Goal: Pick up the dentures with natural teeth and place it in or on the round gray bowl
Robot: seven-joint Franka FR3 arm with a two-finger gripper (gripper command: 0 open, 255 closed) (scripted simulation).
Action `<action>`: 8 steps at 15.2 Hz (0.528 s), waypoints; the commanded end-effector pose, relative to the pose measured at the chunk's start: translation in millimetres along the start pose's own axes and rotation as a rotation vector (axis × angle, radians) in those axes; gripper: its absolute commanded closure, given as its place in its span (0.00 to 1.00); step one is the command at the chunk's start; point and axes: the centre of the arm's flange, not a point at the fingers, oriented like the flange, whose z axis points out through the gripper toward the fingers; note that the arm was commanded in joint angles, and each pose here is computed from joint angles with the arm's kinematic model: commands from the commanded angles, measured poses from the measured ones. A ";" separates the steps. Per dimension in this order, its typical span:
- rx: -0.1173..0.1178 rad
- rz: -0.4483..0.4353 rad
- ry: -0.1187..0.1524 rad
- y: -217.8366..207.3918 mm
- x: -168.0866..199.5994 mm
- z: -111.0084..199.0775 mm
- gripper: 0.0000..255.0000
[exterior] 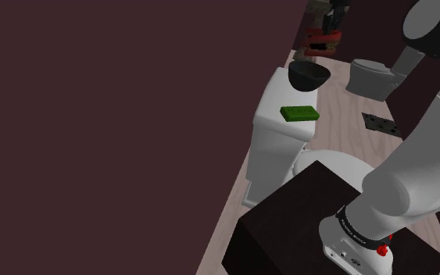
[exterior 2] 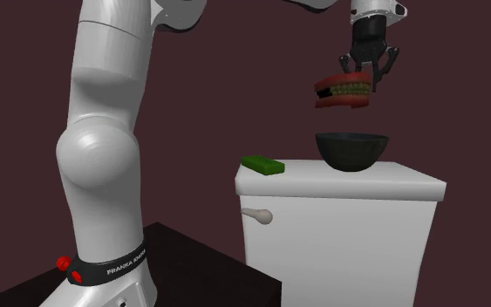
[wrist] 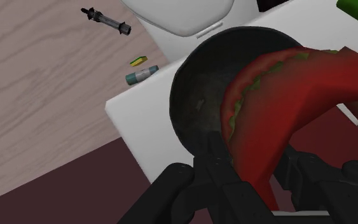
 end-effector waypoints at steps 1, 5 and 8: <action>-0.001 -0.002 0.001 20.3 -2.3 -3.0 1.00; -0.001 -0.002 0.001 19.3 -1.3 18.0 1.00; -0.001 -0.002 0.001 18.5 -0.5 33.8 1.00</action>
